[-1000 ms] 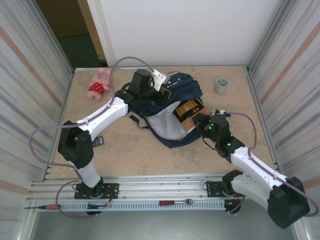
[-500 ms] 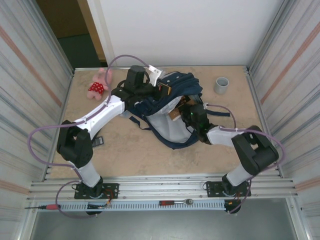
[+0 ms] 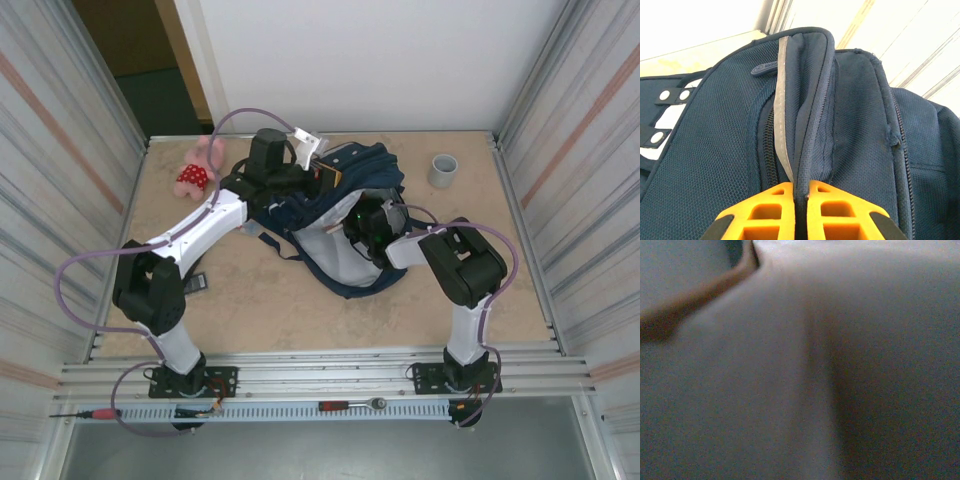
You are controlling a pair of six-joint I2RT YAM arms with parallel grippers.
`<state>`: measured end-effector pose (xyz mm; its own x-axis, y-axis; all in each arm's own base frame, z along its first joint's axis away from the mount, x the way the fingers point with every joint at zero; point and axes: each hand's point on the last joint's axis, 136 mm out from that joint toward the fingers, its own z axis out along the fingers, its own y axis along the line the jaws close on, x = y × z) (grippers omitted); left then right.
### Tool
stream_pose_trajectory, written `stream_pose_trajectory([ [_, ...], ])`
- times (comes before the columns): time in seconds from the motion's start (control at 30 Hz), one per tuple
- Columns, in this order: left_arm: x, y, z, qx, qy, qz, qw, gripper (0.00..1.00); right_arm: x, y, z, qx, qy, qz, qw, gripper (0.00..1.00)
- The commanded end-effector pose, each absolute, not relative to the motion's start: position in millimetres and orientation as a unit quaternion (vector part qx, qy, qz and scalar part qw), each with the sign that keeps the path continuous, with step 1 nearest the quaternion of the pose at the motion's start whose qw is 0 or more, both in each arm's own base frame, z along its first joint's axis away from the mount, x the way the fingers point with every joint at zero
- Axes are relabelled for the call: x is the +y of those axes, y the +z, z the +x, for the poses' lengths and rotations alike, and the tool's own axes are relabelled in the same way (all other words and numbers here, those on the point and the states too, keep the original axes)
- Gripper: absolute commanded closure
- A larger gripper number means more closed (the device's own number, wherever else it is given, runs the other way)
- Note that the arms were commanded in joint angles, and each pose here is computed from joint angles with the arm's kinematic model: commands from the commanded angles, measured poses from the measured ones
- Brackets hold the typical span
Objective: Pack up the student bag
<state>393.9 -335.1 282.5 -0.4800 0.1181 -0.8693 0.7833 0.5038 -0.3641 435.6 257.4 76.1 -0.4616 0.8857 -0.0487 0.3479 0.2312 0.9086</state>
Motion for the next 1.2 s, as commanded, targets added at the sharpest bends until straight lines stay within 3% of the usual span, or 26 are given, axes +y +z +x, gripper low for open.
stream_pose_trajectory([
  [0.0, -330.1, 342.5, 394.4, 0.703, -0.403, 0.316, 0.492, 1.00, 255.1, 70.0, 428.6, 0.737, 0.436, 0.439, 0.271, 0.46],
  [0.07, -327.8, 337.8, 396.0, 0.709, -0.396, 0.315, 0.492, 1.00, 250.8, 68.6, 418.2, 0.753, 0.420, 0.435, 0.259, 0.40],
  [0.23, -322.7, 325.9, 400.6, 0.723, -0.371, 0.313, 0.492, 1.00, 241.6, 70.9, 394.7, 0.765, 0.419, 0.435, 0.222, 0.34],
  [0.5, -318.2, 309.6, 402.1, 0.736, -0.347, 0.319, 0.487, 1.00, 219.8, 87.1, 348.9, 0.799, 0.376, 0.418, 0.215, 0.32],
  [0.77, -323.0, 284.0, 388.4, 0.740, -0.355, 0.332, 0.464, 1.00, 162.1, 115.8, 291.7, 0.820, 0.317, 0.421, 0.223, 0.30],
  [0.97, -334.3, 243.5, 368.5, 0.745, -0.333, 0.375, 0.440, 1.00, 102.0, 148.8, 251.3, 0.794, 0.298, 0.452, 0.277, 0.29],
  [1.17, -359.1, 175.3, 331.1, 0.753, -0.318, 0.432, 0.380, 1.00, 78.9, 192.7, 243.3, 0.795, 0.298, 0.401, 0.343, 0.28],
])
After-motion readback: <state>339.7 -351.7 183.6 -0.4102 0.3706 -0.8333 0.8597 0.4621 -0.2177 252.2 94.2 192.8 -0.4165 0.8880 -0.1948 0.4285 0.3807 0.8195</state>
